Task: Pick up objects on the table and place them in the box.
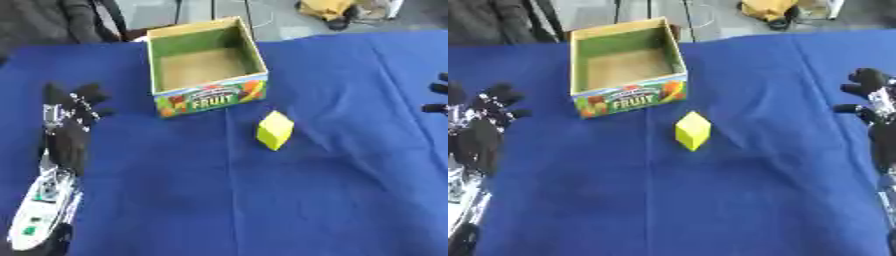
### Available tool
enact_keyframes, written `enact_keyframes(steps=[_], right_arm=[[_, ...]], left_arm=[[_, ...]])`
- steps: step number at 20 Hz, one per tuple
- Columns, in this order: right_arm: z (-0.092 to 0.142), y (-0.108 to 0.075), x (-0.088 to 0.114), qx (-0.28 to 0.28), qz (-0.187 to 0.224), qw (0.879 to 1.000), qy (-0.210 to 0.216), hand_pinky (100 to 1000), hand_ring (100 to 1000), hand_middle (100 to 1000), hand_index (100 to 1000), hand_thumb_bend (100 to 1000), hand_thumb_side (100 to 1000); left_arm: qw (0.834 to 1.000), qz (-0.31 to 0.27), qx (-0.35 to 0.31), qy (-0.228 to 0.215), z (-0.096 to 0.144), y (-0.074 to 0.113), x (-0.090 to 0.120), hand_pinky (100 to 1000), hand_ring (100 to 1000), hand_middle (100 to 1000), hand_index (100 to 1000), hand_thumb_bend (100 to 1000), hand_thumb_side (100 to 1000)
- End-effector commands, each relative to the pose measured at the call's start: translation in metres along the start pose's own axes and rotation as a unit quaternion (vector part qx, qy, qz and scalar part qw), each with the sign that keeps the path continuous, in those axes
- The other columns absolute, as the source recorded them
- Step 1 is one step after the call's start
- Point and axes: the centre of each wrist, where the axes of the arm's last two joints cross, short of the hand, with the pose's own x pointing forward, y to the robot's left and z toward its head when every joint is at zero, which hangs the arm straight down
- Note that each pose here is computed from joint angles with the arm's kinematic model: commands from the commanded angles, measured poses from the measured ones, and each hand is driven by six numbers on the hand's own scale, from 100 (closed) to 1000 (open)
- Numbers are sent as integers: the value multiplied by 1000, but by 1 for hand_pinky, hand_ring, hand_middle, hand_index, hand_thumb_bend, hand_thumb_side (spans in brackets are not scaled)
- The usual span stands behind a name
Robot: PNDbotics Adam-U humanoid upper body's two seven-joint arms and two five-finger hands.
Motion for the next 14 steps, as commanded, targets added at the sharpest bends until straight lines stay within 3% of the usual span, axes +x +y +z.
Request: enact_keyframes(steps=[1, 5, 9, 13, 14], right_arm=[[-7, -4, 9, 8, 14, 1000, -15, 556, 769, 729, 767, 591, 588], [-12, -5, 16, 31, 33, 999, -21, 555, 771, 730, 771, 627, 582], [-25, -6, 28, 79, 82, 993, -31, 551, 771, 731, 778, 663, 559], [-43, 0, 42, 144, 144, 978, -42, 553, 775, 740, 793, 731, 501], [-48, 3, 45, 165, 160, 972, -45, 555, 777, 744, 801, 714, 502]], left_arm=[[1000, -8, -1, -11, -4, 5, 7, 712, 819, 631, 785, 822, 1000], [1000, -9, -2, -10, -4, 5, 7, 712, 819, 630, 785, 820, 1000], [1000, -9, -5, -9, -4, 4, 7, 713, 819, 630, 786, 820, 1000], [1000, -9, -8, -7, -3, 4, 6, 713, 818, 630, 786, 822, 1000], [1000, -9, -9, -7, -3, 4, 6, 713, 818, 630, 786, 820, 1000]])
